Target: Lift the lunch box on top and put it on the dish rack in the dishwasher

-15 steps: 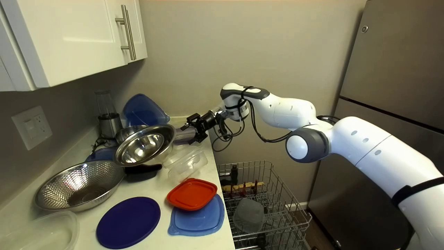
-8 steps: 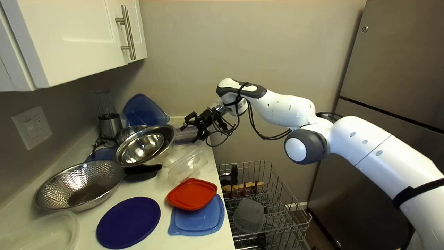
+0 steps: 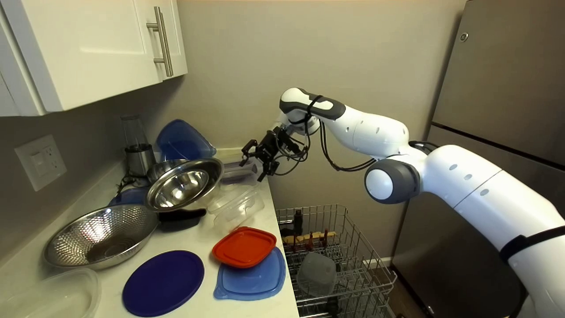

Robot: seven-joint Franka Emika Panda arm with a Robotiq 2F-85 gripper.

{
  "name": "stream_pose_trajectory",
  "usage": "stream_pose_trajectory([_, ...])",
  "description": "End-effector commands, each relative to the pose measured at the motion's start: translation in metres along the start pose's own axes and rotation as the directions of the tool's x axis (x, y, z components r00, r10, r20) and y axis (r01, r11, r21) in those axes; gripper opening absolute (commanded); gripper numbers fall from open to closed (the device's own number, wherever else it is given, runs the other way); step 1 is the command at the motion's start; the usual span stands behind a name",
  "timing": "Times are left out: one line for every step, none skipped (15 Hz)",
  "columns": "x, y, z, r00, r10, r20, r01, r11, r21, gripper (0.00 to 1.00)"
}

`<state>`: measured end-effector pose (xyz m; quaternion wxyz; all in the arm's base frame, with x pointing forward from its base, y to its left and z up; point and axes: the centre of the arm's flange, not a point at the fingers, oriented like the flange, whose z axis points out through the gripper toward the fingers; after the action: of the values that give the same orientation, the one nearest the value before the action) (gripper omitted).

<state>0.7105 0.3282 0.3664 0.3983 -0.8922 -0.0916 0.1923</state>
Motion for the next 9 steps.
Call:
stream_pose_trajectory([0.004,-0.004,-0.005,0.994,0.061,0.089,-0.057,0.998,-0.037,1.00])
stream_pose_trajectory([0.003,-0.002,-0.002,0.992,0.067,0.110,-0.063,0.997,-0.039,1.00])
stream_pose_trajectory([0.004,0.001,0.003,0.989,0.071,0.129,-0.067,0.997,-0.035,1.00])
stream_pose_trajectory([0.004,0.003,0.007,0.987,0.074,0.144,-0.070,0.997,-0.032,1.00])
stream_pose_trajectory([0.006,0.006,0.013,0.985,0.071,0.155,-0.069,0.997,-0.019,1.00])
stream_pose_trajectory([0.008,0.009,0.019,0.984,0.069,0.167,-0.068,0.998,-0.007,1.00])
stream_pose_trajectory([0.010,0.011,0.026,0.982,0.062,0.178,-0.065,0.998,0.007,1.00])
stream_pose_trajectory([0.011,0.013,0.030,0.980,0.062,0.188,-0.066,0.998,0.018,1.00])
stream_pose_trajectory([0.012,0.015,0.034,0.979,0.060,0.195,-0.066,0.998,0.024,1.00])
